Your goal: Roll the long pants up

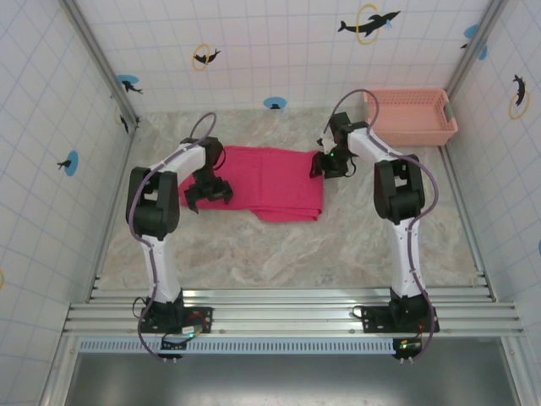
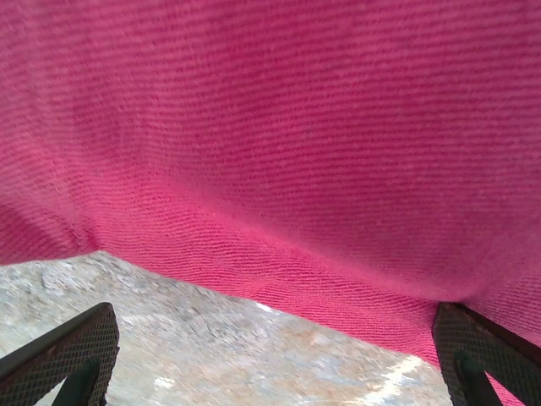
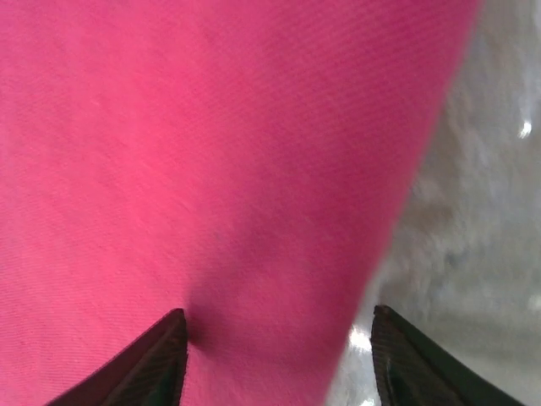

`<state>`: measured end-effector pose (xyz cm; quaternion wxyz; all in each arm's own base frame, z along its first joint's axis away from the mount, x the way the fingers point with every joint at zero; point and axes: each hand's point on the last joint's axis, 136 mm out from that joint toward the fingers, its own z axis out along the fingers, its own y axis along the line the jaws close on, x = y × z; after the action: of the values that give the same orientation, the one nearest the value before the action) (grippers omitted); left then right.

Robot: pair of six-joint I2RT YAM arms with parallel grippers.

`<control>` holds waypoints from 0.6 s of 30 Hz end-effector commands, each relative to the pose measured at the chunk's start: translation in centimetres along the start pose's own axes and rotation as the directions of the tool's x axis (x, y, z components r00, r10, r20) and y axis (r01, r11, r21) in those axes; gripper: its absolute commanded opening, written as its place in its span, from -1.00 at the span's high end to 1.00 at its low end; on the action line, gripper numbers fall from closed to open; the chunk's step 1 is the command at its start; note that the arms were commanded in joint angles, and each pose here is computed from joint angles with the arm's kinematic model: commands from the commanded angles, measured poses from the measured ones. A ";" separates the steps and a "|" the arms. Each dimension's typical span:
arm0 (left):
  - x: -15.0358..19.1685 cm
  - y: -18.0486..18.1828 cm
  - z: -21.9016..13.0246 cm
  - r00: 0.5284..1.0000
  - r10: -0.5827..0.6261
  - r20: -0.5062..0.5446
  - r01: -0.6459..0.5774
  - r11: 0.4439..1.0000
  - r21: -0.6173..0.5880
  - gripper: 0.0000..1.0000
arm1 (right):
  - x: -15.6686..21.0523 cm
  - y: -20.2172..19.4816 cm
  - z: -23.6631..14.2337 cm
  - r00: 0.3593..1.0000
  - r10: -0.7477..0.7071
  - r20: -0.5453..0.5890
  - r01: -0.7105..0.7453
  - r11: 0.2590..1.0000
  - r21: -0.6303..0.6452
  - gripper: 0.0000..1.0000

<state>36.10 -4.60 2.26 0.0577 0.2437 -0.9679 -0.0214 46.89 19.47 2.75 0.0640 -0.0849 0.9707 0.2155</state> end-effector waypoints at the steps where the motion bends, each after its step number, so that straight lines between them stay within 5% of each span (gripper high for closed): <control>1: 0.1 -1.4 1.3 0.999 -0.033 -0.035 0.033 0.999 -0.008 -0.95 | -0.7 0.3 1.4 1.000 -0.013 -0.008 0.013 0.999 -0.047 0.00; 8: -1.2 -2.9 1.7 0.997 -0.062 -0.047 0.062 0.998 -0.004 -0.95 | 0.0 0.3 1.3 0.999 -0.001 -0.038 -0.002 0.997 -0.083 0.82; 12: -3.3 -3.7 0.4 0.999 -0.033 -0.003 0.033 0.999 -0.012 -0.95 | 2.3 -0.3 -0.2 0.998 0.021 -0.063 -0.024 0.999 -0.044 0.90; 18: -8.4 -7.5 -2.1 0.979 0.178 0.097 -0.171 0.982 -0.080 -0.95 | 9.4 0.7 -1.8 0.985 0.093 -0.145 -0.099 0.995 -0.031 0.89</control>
<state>45.57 -6.98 2.91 0.0310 0.2097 -0.9767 -0.0333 41.71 18.29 2.22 0.0244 -0.0675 0.9679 0.2408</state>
